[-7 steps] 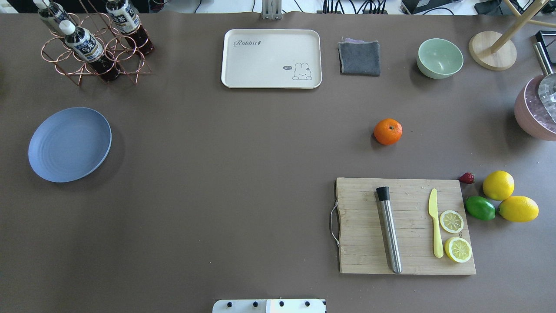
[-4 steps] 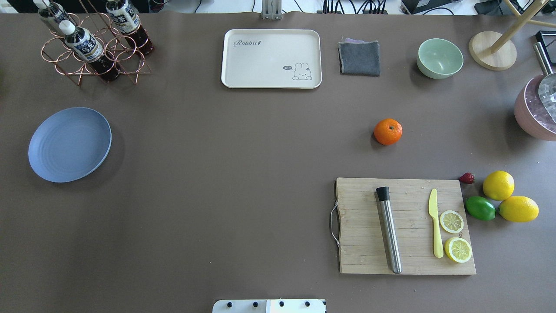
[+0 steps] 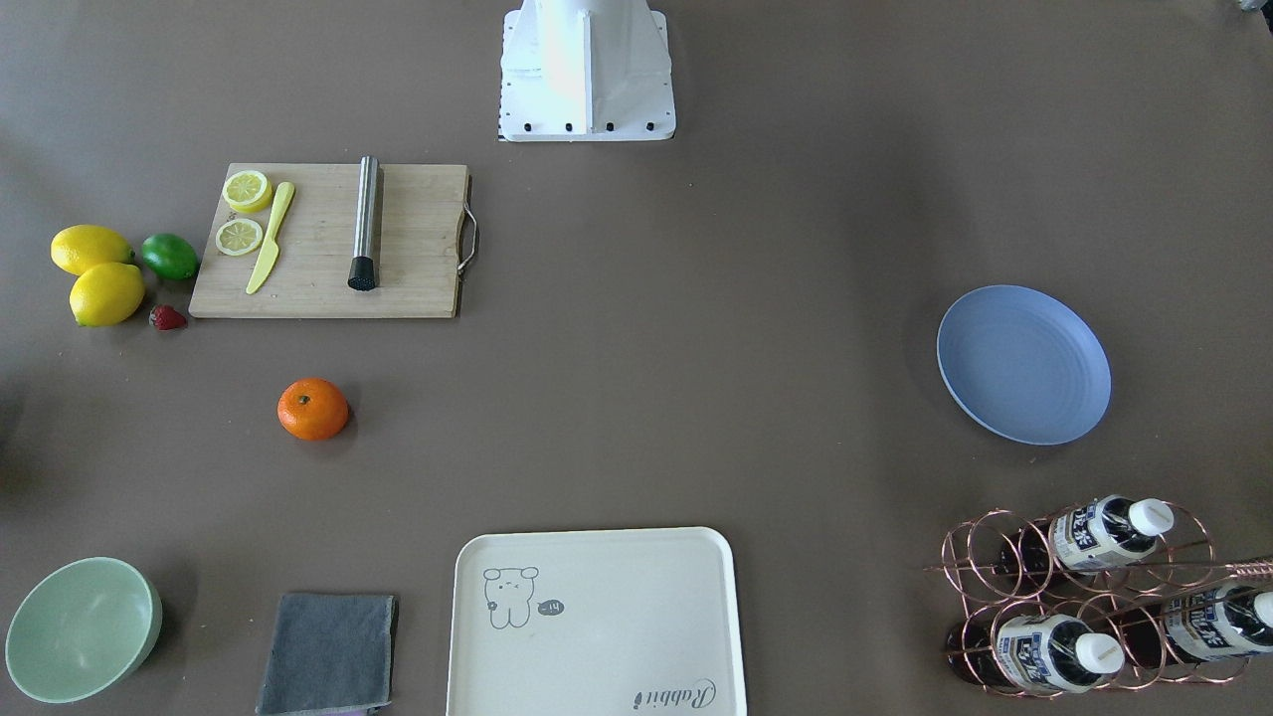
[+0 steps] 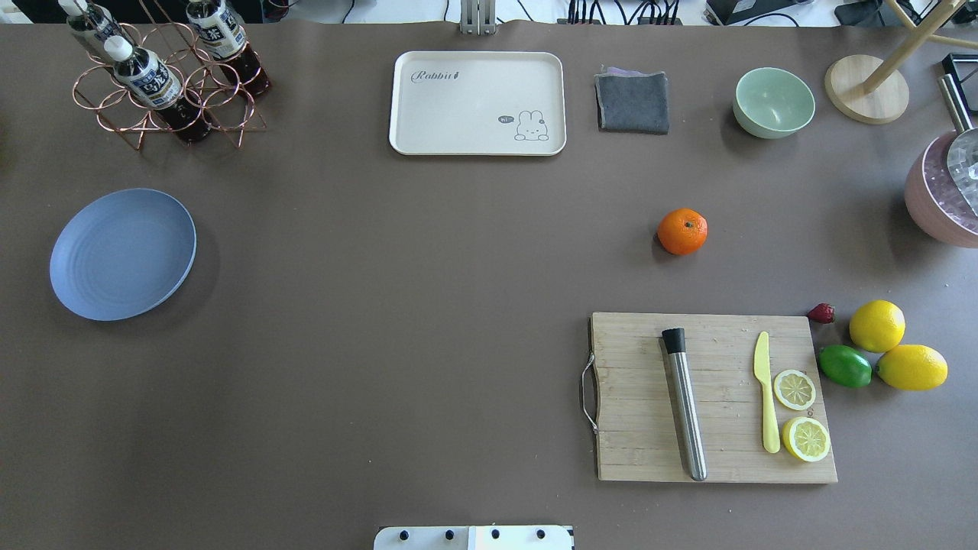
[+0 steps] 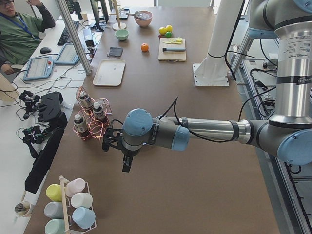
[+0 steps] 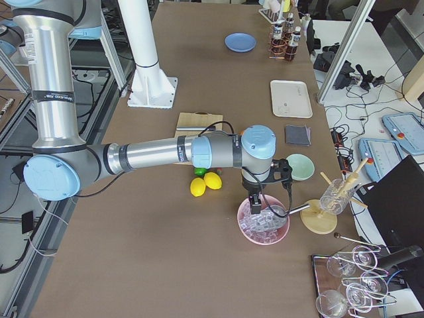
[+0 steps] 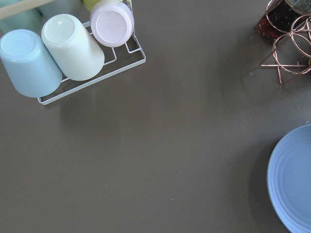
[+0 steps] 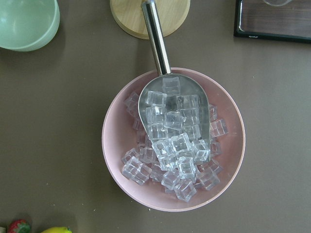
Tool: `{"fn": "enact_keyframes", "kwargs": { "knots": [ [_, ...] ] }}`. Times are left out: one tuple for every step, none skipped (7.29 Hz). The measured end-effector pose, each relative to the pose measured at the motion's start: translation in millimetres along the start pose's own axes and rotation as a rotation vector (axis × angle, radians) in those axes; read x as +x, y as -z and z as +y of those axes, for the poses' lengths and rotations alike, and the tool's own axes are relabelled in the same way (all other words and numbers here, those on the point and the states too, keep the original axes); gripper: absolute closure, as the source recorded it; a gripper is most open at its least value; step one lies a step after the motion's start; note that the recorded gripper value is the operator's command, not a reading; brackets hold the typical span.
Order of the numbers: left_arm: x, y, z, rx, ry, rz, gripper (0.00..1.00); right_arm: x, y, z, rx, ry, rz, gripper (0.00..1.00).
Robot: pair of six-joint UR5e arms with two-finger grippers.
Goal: Pick orange to plate
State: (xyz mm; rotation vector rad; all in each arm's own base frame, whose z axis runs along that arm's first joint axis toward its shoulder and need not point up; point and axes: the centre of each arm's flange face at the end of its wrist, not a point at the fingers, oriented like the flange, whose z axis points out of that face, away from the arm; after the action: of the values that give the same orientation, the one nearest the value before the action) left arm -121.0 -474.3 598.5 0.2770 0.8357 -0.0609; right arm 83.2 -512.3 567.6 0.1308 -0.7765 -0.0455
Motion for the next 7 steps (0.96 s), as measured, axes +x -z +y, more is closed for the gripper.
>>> {"fn": "enact_keyframes", "kwargs": {
  "knots": [
    [4.1,0.3,-4.2,0.002,-0.008,0.002,0.02,-3.8,3.4,-0.8,0.005,0.006,0.000,0.00],
    [11.4,0.5,-7.4,0.003,-0.021,0.004,0.02,-4.9,4.3,0.7,0.005,0.007,0.000,0.00],
    [23.2,-4.3,-10.2,-0.006,-0.042,0.008,0.02,-3.6,2.8,3.7,0.002,0.003,0.000,0.00],
    [31.5,-12.8,-10.9,-0.022,-0.059,0.011,0.02,-0.7,-0.3,6.2,-0.005,-0.003,0.000,0.00],
    [34.7,-17.0,-10.7,-0.030,-0.067,0.005,0.02,3.4,-4.6,9.2,-0.014,-0.012,0.000,0.00],
    [35.3,-19.5,-10.7,-0.033,-0.070,-0.007,0.02,7.5,-9.7,14.6,-0.023,-0.022,-0.009,0.00],
    [35.0,-22.5,-10.0,-0.039,-0.071,-0.016,0.02,10.1,-14.2,23.9,-0.031,-0.030,-0.024,0.00]
  ]
}}
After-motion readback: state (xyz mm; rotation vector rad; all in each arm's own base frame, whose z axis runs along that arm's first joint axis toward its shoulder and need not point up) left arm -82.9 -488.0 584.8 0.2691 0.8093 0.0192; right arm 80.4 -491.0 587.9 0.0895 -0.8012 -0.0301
